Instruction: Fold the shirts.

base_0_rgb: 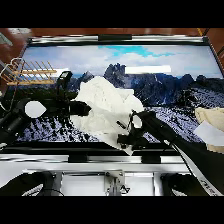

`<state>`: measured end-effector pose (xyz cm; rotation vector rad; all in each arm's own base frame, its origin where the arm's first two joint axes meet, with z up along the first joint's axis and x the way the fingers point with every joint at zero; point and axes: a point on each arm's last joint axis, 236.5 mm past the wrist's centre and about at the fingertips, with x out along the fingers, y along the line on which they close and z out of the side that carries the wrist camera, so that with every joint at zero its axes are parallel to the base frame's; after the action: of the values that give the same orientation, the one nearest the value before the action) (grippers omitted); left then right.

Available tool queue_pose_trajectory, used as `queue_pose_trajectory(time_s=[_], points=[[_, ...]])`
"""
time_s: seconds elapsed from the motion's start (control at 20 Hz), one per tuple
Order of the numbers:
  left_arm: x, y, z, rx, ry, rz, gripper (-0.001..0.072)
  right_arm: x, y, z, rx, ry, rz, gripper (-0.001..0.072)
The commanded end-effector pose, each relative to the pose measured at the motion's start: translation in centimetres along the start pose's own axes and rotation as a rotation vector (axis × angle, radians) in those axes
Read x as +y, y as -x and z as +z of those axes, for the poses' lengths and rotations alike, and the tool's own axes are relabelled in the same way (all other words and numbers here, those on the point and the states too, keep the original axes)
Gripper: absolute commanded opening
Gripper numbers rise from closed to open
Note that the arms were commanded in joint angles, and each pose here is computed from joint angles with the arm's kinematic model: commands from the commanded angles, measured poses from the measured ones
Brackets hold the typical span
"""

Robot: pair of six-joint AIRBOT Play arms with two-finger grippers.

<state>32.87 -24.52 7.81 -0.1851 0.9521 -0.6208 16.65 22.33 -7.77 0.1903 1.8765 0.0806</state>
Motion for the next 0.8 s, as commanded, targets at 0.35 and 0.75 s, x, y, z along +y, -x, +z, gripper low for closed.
queue_pose_trajectory(time_s=[0.35,0.75], points=[[0.3,2.7,1.5,-0.077,-0.092,0.043,0.0051,1.0,5.6,5.7,-0.342,0.115,-0.009,0.0075],[-1.5,19.0,17.3,-0.564,-0.139,0.094,0.0051,9.4,37.9,7.7,-1.184,0.601,0.085,0.0075]])
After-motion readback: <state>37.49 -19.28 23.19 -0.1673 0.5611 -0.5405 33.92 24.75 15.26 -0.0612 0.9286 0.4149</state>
